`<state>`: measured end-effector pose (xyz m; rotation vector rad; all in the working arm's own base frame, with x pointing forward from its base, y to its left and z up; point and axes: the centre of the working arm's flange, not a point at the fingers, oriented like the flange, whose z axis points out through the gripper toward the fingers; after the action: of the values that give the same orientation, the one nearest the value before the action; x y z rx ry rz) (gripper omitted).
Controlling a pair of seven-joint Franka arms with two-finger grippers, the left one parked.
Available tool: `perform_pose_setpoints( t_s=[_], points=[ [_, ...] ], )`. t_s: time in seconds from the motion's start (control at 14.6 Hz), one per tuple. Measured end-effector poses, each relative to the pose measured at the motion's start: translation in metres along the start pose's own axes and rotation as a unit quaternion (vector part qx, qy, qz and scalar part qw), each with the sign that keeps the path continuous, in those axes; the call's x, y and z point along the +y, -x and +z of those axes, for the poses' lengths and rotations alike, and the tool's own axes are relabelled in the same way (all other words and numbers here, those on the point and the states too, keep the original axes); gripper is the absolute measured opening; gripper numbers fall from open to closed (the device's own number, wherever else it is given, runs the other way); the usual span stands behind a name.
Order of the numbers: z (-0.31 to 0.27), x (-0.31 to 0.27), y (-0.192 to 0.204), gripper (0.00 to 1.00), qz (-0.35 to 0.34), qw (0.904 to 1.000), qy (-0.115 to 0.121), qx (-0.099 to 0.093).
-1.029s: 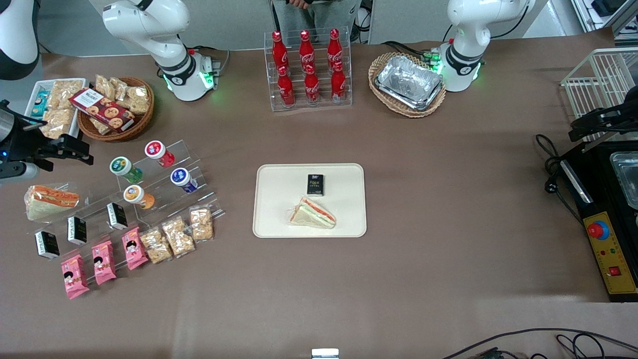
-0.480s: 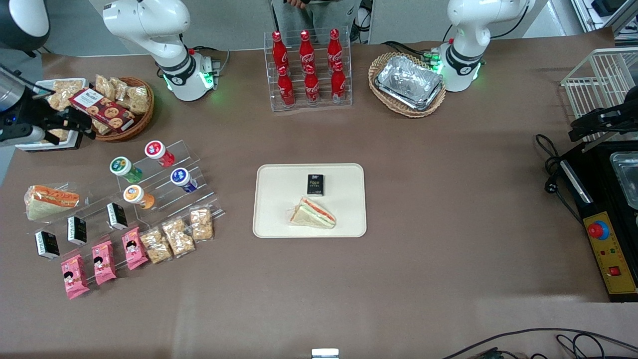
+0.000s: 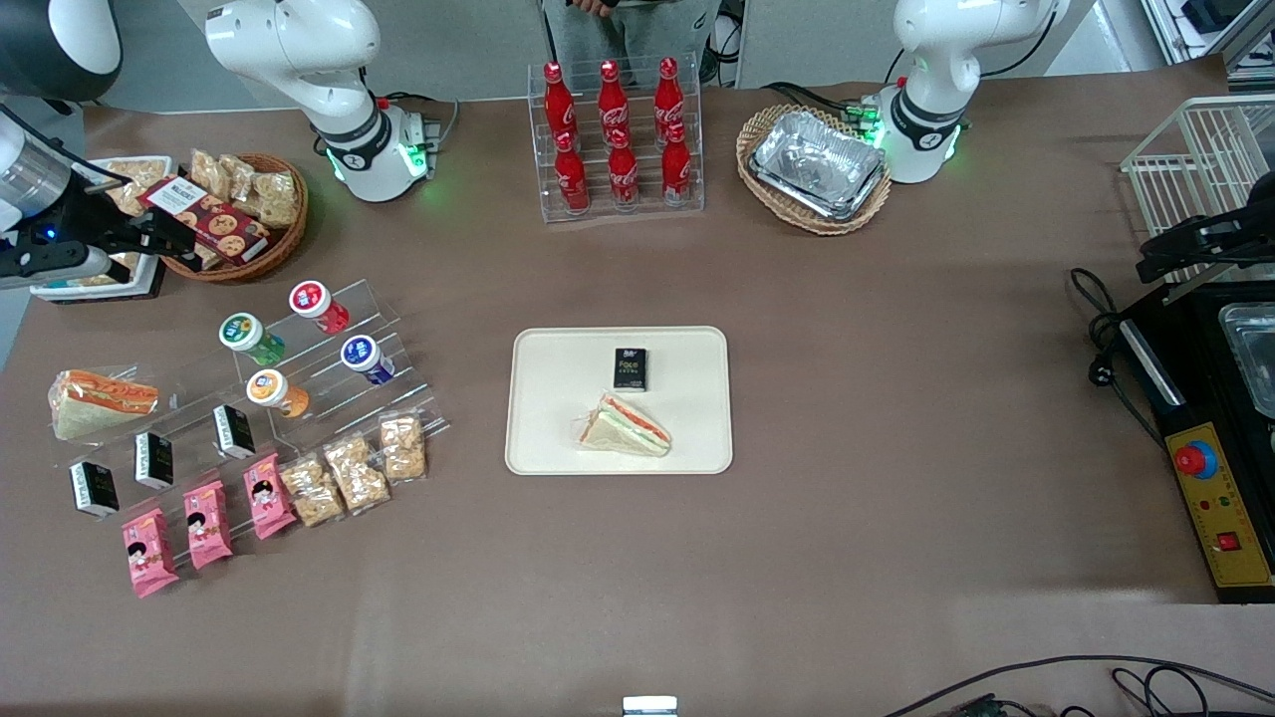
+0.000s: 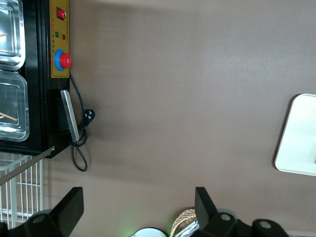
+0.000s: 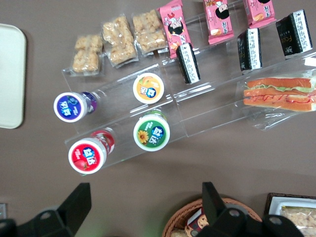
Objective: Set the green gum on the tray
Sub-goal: 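Lower the right gripper around the green gum tub and close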
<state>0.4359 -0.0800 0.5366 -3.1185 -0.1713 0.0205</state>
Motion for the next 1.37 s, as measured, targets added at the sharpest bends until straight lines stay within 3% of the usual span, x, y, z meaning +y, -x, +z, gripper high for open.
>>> perform_pose_setpoints(
  t_s=[0.82,1.37],
  points=[
    [0.127,0.002,-0.024,1.00,-0.004,0.9999,0.014,-0.008],
    [0.158,0.006,-0.028,0.99,-0.001,0.9998,0.018,-0.005]
  ],
)
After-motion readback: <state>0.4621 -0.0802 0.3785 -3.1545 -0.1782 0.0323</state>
